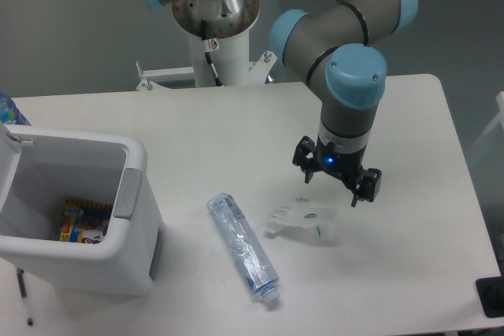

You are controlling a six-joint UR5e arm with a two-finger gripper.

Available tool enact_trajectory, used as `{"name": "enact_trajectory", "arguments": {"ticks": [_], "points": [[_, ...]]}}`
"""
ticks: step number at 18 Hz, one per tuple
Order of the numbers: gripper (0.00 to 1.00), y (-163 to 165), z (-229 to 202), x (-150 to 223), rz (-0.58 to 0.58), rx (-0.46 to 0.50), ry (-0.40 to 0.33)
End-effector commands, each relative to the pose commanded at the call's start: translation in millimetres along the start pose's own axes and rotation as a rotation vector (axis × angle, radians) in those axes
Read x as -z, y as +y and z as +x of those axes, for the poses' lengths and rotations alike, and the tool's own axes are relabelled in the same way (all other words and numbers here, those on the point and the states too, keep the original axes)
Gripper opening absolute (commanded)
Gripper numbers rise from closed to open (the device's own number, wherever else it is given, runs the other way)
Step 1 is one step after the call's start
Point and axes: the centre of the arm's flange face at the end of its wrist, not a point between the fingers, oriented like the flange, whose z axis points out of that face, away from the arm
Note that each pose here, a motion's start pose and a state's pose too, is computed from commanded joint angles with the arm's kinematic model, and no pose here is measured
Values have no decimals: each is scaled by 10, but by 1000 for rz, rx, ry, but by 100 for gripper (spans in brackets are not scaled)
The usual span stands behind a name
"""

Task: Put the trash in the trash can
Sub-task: 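Lower the open gripper toward the crumpled clear plastic bag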

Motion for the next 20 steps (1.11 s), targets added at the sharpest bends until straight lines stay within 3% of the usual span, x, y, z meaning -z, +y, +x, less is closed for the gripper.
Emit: {"name": "enact_trajectory", "arguments": {"ticks": [4, 14, 20], "points": [[100, -9, 10, -3, 2, 8, 4], [100, -472, 265, -93, 93, 51, -48], [100, -408, 455, -347, 121, 21, -44]]}}
